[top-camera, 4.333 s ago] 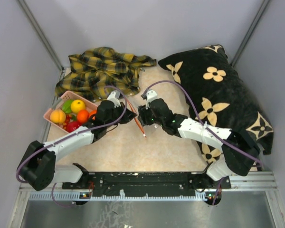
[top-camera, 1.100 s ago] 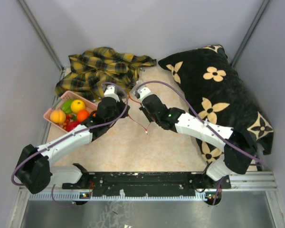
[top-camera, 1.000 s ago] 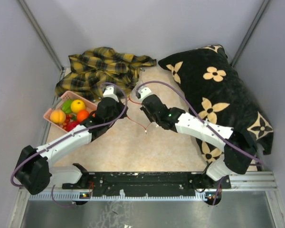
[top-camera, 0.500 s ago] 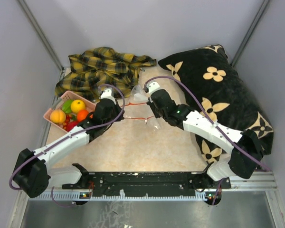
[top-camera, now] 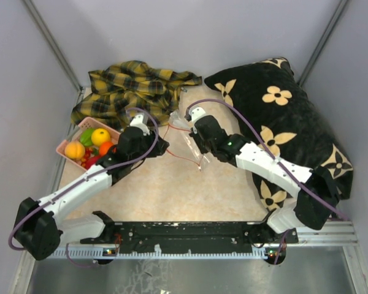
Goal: Place the food in the zip-top bag and seal the zipper
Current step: Open the zipper of the food storage bag at the center of the board.
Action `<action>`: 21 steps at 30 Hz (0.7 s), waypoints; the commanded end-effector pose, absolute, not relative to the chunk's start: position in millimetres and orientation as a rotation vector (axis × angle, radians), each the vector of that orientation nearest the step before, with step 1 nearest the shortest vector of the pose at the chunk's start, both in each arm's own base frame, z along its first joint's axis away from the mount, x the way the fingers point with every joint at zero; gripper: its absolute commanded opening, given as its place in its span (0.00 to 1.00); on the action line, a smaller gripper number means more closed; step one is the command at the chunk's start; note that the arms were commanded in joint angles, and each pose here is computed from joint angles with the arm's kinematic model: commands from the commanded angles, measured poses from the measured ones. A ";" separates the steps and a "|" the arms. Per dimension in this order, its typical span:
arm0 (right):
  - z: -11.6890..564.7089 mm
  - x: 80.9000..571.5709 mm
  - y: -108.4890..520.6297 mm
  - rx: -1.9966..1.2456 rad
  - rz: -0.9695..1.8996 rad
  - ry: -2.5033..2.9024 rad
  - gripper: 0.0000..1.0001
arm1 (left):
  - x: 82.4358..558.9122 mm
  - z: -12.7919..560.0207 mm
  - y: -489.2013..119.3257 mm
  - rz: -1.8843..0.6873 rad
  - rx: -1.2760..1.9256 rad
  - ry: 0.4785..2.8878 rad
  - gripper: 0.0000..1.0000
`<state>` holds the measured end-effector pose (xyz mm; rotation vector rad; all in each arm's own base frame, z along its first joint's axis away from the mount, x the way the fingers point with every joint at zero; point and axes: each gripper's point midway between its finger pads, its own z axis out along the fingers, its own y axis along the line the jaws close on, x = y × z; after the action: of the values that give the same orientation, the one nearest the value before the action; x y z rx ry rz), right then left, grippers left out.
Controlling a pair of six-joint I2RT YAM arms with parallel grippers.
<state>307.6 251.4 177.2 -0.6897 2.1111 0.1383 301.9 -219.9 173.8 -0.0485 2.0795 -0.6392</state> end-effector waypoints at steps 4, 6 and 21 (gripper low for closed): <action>202.8 323.2 252.4 -0.644 0.108 2.060 0.00 | 300.8 221.7 -212.7 -0.688 -0.068 1.962 0.60; 203.2 324.2 252.4 -0.645 0.096 2.056 0.00 | 297.8 228.2 -207.1 -0.679 -0.074 1.951 0.66; 202.9 333.3 249.3 -0.633 -0.036 2.047 0.00 | 296.3 225.6 -127.9 -0.396 -0.229 1.969 0.83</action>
<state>319.8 243.9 171.8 -0.6810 2.1237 -0.0043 293.7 -159.2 225.1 -0.1610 1.9553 -0.5217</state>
